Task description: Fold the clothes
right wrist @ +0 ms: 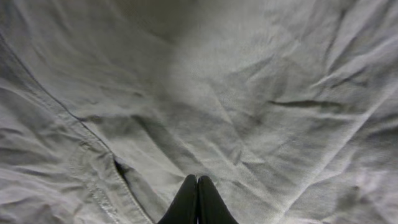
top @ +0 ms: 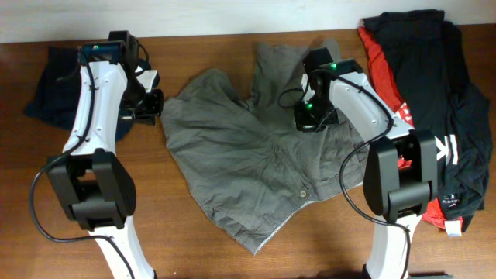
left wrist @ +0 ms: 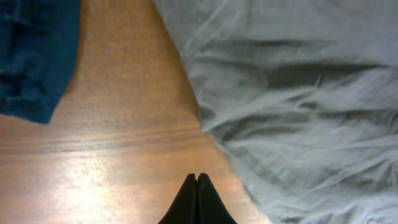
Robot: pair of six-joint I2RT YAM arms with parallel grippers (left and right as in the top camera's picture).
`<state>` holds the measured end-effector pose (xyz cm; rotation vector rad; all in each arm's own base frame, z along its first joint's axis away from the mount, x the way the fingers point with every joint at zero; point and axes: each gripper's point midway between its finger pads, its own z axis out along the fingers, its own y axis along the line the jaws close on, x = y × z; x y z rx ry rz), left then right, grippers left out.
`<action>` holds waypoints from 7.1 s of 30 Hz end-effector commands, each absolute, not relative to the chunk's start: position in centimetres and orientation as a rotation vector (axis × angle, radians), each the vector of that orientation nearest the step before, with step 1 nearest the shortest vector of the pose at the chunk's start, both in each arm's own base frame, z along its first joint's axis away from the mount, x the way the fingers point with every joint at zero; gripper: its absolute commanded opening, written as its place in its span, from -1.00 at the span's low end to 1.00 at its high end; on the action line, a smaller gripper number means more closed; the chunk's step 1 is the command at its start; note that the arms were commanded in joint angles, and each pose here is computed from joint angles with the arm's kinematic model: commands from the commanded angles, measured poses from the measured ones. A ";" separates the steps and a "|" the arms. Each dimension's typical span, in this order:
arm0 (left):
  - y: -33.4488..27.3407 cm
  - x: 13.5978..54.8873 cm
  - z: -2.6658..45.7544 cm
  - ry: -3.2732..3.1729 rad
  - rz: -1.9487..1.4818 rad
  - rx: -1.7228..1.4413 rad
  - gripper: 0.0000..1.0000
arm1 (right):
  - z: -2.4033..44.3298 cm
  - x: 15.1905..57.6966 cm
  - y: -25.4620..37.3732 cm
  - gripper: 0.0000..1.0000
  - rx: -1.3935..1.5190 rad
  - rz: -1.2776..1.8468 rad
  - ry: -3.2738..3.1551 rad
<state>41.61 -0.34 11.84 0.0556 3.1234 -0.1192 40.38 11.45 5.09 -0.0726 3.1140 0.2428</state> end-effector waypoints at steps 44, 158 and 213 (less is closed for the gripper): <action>-6.4 50.0 8.3 2.861 -0.125 0.278 -0.59 | -2.1 57.1 18.8 -0.92 -0.471 0.335 2.424; -11.0 51.6 4.6 2.800 -0.412 0.414 -0.22 | 25.2 56.2 -11.6 0.81 0.353 0.259 2.406; -8.3 32.7 1.4 3.688 0.092 0.353 -0.32 | 22.2 50.4 -1.8 0.85 0.249 0.376 2.734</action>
